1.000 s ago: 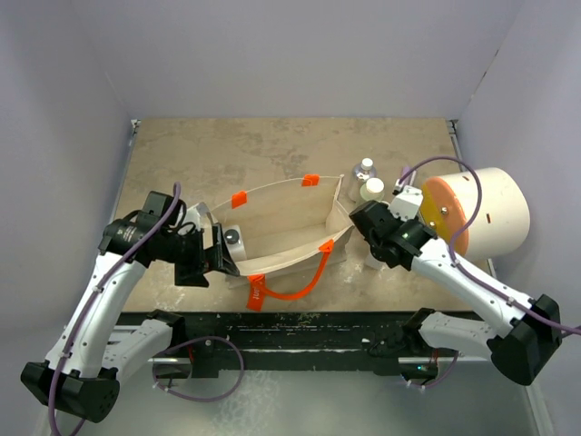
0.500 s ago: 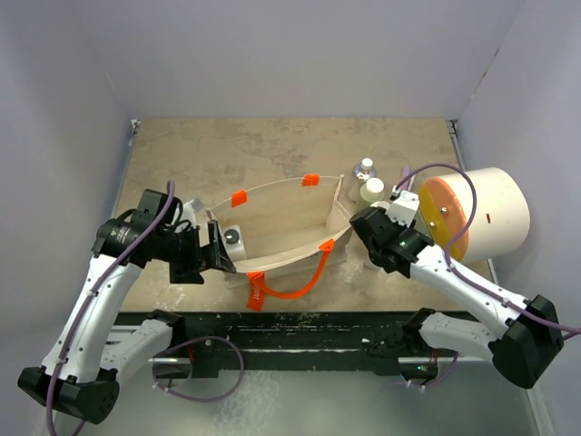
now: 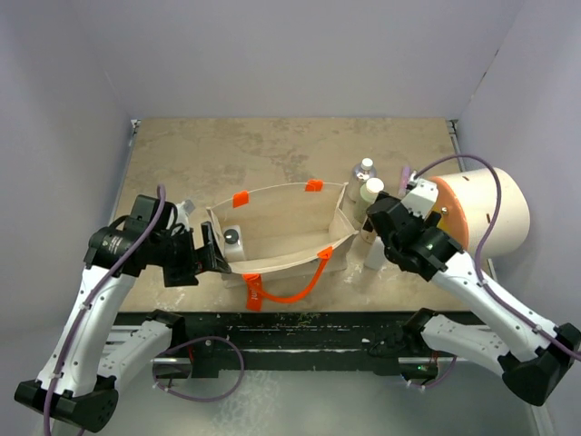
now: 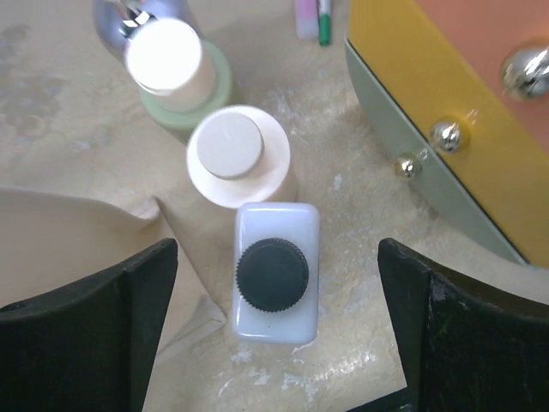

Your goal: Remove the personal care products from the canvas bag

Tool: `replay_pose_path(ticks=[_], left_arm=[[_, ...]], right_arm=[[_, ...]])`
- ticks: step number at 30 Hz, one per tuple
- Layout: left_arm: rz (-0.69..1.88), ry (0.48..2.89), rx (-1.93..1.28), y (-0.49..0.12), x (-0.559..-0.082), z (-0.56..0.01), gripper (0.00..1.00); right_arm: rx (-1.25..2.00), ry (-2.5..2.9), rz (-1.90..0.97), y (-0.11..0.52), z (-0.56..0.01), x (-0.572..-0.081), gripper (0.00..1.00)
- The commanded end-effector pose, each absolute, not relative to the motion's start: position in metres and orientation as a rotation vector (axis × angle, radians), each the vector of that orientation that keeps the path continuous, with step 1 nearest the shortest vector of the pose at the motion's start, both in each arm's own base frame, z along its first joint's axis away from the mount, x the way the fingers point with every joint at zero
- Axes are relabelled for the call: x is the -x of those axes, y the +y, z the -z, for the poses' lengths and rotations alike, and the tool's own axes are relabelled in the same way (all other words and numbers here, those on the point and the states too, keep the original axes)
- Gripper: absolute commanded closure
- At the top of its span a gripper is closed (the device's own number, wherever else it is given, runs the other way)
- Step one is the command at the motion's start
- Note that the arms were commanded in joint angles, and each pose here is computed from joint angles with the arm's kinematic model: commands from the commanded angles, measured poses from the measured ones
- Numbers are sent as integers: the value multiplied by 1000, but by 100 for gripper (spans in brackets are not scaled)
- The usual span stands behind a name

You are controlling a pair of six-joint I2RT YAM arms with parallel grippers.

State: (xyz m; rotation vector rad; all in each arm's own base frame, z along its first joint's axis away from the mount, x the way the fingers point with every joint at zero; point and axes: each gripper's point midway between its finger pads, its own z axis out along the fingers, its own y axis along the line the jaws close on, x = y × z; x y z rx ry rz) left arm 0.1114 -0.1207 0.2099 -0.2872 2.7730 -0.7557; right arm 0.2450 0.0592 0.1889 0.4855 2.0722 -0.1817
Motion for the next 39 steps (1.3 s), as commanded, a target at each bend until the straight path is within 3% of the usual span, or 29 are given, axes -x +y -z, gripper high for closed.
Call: replay_pose_path(ticks=[1, 7, 11, 15, 19, 25, 33, 39], left_arm=[[751, 2735, 312, -119, -112, -218, 1], [778, 2727, 323, -122, -112, -221, 2], [774, 2724, 305, -121, -112, -221, 5], [756, 2736, 297, -119, -108, -218, 7], [752, 2730, 306, -117, -105, -215, 10], [766, 2717, 318, -118, -104, -222, 13], [757, 2721, 313, -115, -98, -221, 13], [694, 2703, 330, -106, -96, -225, 8]], right_arm=[[-386, 1990, 122, 58, -254, -249, 0], [-21, 1843, -229, 129, -339, -274, 0], [132, 1875, -387, 181, -349, -285, 0], [307, 1888, -514, 259, -351, -267, 0], [453, 1950, -613, 339, -330, -238, 0], [479, 2072, -765, 412, -289, -219, 0], [475, 2180, -809, 448, -246, -208, 6], [489, 2254, -783, 456, -217, -202, 8]])
